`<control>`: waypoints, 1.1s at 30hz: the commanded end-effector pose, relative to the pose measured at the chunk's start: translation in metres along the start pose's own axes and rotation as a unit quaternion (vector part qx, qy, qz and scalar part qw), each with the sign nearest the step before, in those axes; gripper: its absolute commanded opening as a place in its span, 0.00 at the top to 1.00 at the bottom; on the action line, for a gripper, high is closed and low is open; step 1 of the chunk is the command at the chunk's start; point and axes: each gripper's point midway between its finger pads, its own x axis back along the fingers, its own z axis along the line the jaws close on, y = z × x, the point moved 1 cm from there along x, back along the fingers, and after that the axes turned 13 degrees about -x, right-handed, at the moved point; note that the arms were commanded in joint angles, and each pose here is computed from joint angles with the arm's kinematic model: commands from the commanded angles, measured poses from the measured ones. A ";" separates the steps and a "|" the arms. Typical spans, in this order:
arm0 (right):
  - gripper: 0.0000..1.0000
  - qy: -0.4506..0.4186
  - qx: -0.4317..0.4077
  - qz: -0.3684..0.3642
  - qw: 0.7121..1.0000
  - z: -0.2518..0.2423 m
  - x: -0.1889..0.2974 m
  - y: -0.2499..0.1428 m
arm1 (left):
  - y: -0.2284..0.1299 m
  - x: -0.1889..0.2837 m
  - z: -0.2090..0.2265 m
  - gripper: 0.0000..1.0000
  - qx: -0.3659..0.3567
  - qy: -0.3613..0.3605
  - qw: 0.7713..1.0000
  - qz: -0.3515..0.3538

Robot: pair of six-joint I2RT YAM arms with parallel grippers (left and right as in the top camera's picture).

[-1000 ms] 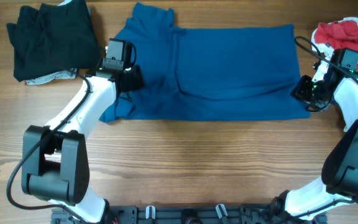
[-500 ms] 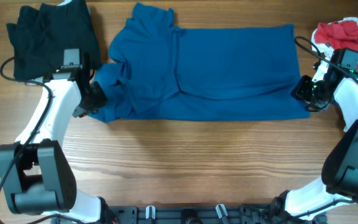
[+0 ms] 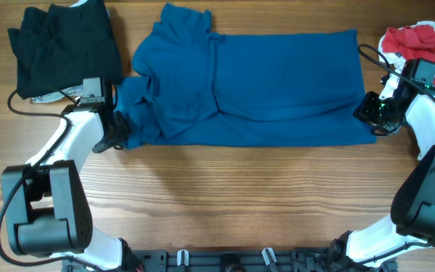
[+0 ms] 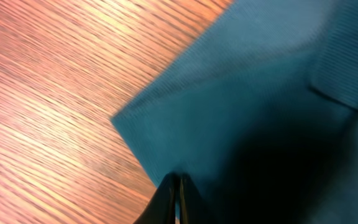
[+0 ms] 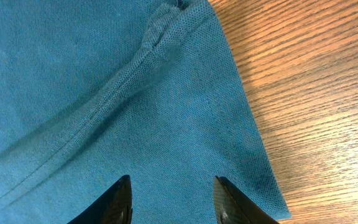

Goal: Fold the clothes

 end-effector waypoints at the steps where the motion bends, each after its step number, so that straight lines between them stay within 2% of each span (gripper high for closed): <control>1: 0.58 -0.012 0.003 0.009 1.000 -0.004 -0.008 -0.003 | 0.008 -0.006 0.029 0.96 0.015 0.068 0.997 -0.019; 3: 0.58 -0.012 0.003 0.009 1.000 -0.004 -0.008 -0.003 | 0.012 -0.008 0.034 0.96 0.033 0.053 0.998 -0.021; 5: 0.57 -0.012 0.003 0.009 1.000 -0.004 -0.008 -0.003 | 0.007 -0.010 0.022 0.96 0.042 -0.003 0.999 -0.003; 6: 0.57 -0.012 0.003 0.009 1.000 -0.004 -0.008 -0.003 | 0.005 -0.010 0.014 0.91 0.042 -0.029 0.999 0.005; 7: 0.57 -0.012 0.003 0.009 1.000 -0.004 -0.008 -0.003 | 0.001 -0.009 0.002 0.66 0.041 -0.066 0.997 0.015; 8: 0.57 -0.012 0.003 0.009 1.000 -0.004 -0.008 -0.003 | -0.002 -0.007 -0.009 0.58 0.041 -0.099 0.994 0.026; 10: 0.57 -0.011 0.003 0.007 1.000 -0.003 -0.008 -0.002 | -0.007 -0.002 -0.025 0.55 0.042 -0.151 0.987 0.040; 13: 0.57 -0.011 0.003 0.007 1.000 -0.003 -0.008 -0.002 | -0.007 -0.001 -0.029 0.52 0.042 -0.165 0.985 0.043; 15: 0.57 -0.011 0.004 0.006 1.000 -0.003 -0.008 -0.001 | -0.009 -0.003 -0.030 0.56 0.042 -0.164 0.984 0.047; 16: 0.57 -0.011 0.004 0.006 1.000 -0.003 -0.008 -0.001 | -0.010 -0.007 -0.029 0.65 0.042 -0.161 0.985 0.051; 19: 0.57 -0.011 0.004 0.006 1.000 -0.003 -0.008 -0.001 | -0.016 -0.019 -0.030 0.75 0.042 -0.158 0.984 0.069; 20: 0.57 -0.011 0.004 0.006 1.000 -0.003 -0.008 -0.002 | -0.018 -0.023 -0.030 0.96 0.042 -0.153 0.984 0.075; 23: 0.57 -0.011 0.003 0.007 1.000 -0.003 -0.008 -0.002 | -0.021 -0.025 -0.015 0.96 0.040 -0.109 0.990 0.076; 26: 0.57 -0.013 0.003 0.007 1.000 -0.004 -0.008 -0.002 | -0.027 -0.027 0.021 0.96 0.044 -0.018 0.996 0.081; 33: 0.57 -0.029 0.002 0.011 1.000 -0.010 -0.007 -0.004 | -0.032 -0.030 0.064 0.96 0.091 0.025 0.991 0.096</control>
